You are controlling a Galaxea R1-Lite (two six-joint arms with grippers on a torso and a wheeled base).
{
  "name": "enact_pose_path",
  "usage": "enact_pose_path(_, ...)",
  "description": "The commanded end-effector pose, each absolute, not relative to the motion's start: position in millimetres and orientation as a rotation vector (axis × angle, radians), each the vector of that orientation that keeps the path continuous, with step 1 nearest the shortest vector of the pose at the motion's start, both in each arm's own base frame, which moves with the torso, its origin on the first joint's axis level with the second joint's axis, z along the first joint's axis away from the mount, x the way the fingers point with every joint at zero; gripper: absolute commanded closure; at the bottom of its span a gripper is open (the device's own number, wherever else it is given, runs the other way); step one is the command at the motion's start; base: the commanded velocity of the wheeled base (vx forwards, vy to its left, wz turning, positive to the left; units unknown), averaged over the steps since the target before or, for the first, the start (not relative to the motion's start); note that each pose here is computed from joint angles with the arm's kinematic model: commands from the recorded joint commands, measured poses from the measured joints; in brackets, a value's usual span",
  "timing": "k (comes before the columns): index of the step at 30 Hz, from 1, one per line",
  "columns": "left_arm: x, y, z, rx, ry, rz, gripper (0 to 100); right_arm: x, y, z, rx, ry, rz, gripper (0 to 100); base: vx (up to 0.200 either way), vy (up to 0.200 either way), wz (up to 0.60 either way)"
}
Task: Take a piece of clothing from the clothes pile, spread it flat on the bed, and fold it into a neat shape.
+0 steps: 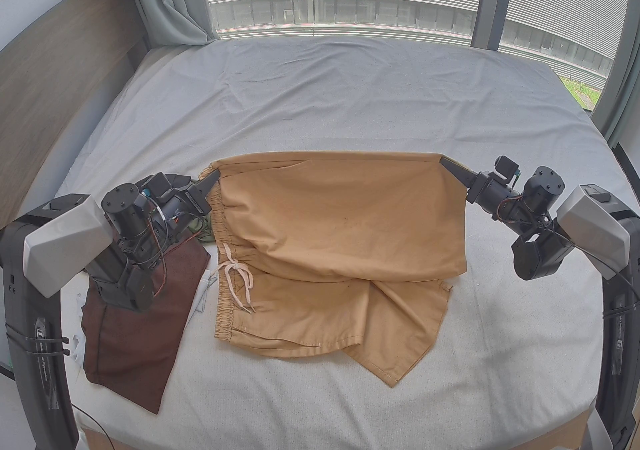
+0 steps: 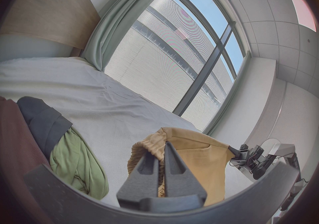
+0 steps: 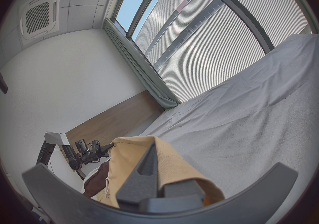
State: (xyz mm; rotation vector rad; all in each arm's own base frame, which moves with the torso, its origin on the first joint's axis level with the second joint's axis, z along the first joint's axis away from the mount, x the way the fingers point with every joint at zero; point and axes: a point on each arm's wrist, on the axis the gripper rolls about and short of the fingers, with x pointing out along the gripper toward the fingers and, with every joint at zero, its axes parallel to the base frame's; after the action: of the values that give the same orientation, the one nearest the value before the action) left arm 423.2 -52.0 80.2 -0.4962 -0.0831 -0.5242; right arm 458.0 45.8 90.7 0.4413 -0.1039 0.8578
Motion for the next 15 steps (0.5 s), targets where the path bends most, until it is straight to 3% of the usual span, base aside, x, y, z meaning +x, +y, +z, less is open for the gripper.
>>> enact_pose_path(1,434,-56,66,-0.515,-0.072,-0.529,100,477,46,69,0.439,-0.110,0.859,100,0.000,0.000,0.00)
enact_pose_path(15,453,-57,58,-0.562,-0.107,-0.508,100,495,52,71,0.459,-0.130,0.881,100,0.000,0.000,0.00)
